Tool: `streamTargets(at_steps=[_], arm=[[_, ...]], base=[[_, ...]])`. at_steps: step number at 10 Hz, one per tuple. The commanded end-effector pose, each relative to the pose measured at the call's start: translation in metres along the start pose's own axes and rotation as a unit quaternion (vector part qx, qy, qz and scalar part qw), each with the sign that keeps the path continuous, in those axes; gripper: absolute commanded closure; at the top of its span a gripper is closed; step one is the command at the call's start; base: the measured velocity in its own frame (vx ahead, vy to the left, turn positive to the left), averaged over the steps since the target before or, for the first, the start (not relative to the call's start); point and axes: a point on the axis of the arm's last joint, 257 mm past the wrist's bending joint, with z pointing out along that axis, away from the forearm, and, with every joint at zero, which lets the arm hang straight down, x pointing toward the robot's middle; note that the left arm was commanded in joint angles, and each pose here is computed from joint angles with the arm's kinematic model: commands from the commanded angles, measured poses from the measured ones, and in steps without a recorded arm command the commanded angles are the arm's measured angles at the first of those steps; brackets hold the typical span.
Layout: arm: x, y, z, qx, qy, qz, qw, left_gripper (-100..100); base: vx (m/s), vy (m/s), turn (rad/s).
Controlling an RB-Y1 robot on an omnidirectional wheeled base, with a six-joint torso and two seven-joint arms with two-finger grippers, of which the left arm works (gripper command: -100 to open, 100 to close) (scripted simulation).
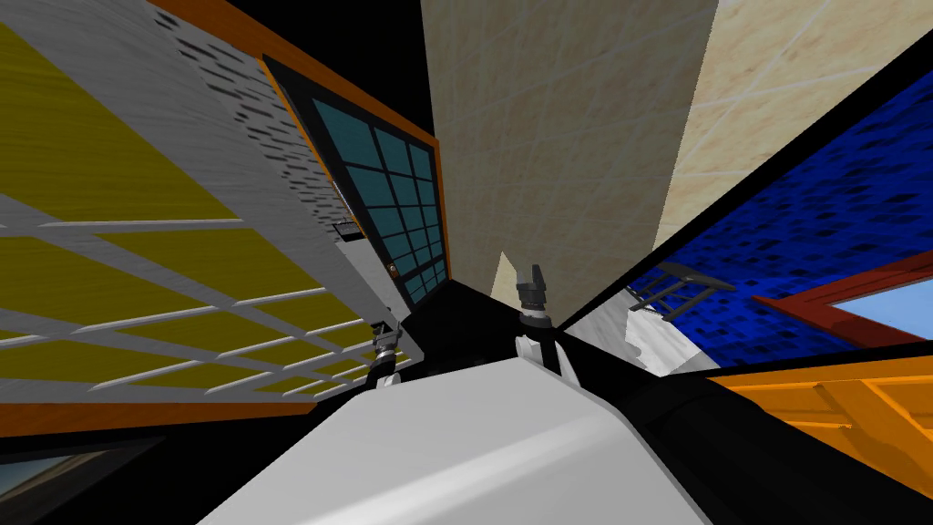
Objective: Pull the door open
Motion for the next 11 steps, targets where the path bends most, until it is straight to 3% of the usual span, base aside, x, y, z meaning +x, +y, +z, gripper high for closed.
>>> streamTargets(at_steps=[1, 4, 9, 10, 11], arm=[[-0.006, -0.010, -0.0027, 0.007, -0.007, -0.027, 0.9996, -100], [-0.003, -0.007, -0.0012, 0.006, -0.006, -0.063, 0.9980, -100], [0.000, -0.001, 0.0012, 0.003, -0.004, -0.121, 0.9926, -100], [0.000, -0.001, 0.0012, 0.003, -0.004, -0.121, 0.9926, -100], [0.001, 0.001, 0.0018, 0.002, -0.004, -0.137, 0.9906, -100]], base=[[-0.112, 0.030, -0.073], [-0.070, 0.029, -0.039], [-0.074, 0.020, -0.052], [-0.046, 0.010, -0.009], [-0.037, 0.012, -0.037]])
